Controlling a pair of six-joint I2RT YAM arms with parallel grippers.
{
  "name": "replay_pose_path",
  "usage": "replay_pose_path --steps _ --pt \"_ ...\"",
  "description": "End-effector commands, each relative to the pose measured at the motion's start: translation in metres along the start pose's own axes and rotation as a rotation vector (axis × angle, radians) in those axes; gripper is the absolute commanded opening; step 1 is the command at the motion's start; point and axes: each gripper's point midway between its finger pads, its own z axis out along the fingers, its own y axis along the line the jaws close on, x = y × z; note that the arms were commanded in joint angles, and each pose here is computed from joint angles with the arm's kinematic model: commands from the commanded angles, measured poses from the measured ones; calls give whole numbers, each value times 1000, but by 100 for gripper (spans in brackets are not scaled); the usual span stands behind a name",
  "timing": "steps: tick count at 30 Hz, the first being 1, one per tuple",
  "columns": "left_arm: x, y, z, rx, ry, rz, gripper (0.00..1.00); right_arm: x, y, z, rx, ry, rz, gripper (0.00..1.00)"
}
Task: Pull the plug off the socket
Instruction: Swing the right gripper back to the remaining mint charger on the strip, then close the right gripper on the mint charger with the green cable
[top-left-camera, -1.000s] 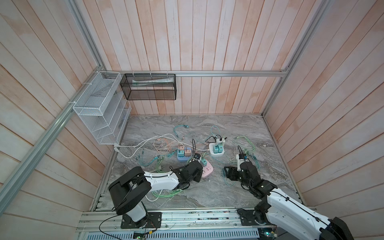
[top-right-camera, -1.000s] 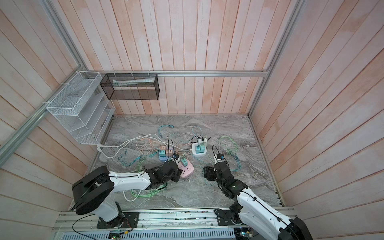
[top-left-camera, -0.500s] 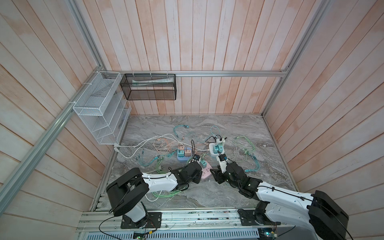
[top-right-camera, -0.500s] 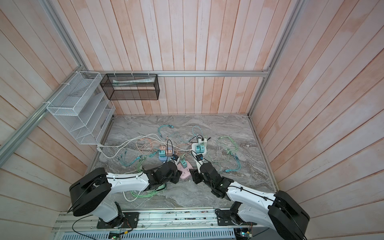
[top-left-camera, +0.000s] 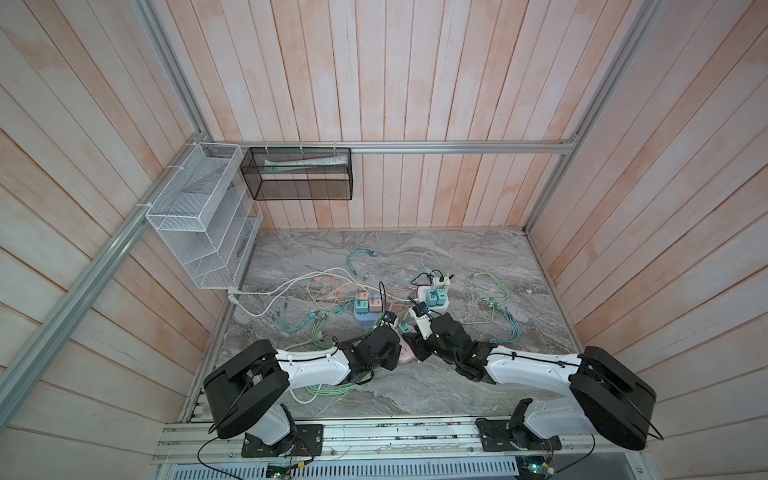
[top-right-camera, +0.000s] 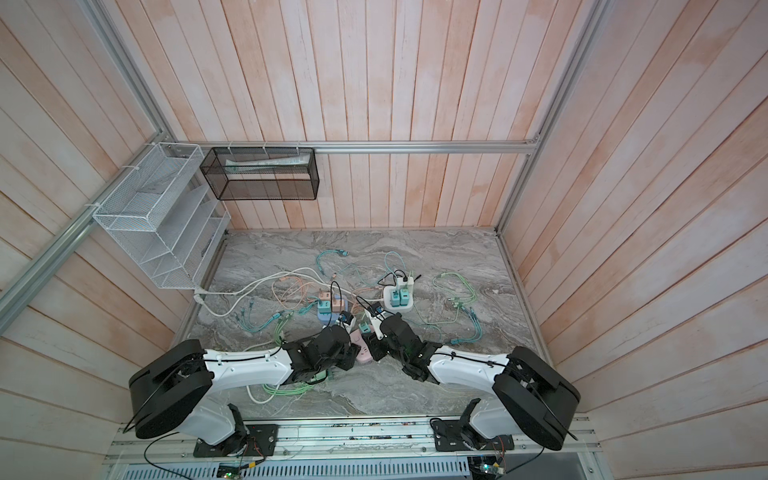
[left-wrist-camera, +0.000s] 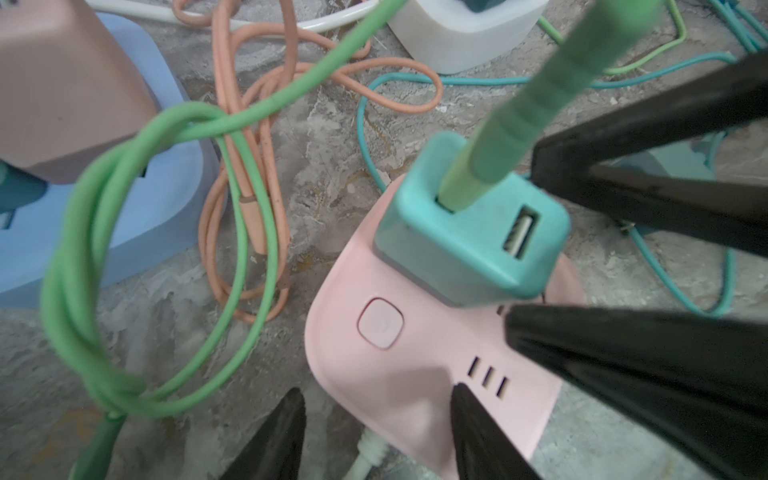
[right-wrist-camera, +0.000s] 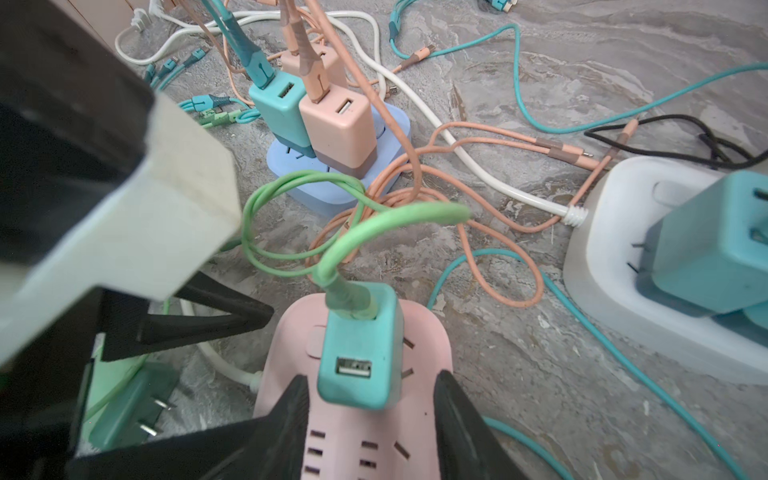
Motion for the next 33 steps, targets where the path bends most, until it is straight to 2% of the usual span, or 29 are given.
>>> replay_pose_path --steps 1,11,18,26,32,33 --pt "21 6 -2 -10 69 8 58 -9 8 8 -24 -9 -17 45" --pt "13 4 -6 11 31 -47 59 -1 5 21 20 36 12 36" --pt "15 11 -13 -4 22 -64 59 3 -1 23 54 55 25 20" --pt "17 9 -10 16 34 -71 60 6 2 27 47 70 32 19" --pt "21 -1 -2 65 64 -72 60 10 -3 26 100 86 22 19" --pt "18 9 1 53 61 -97 60 10 -4 26 109 88 23 19"
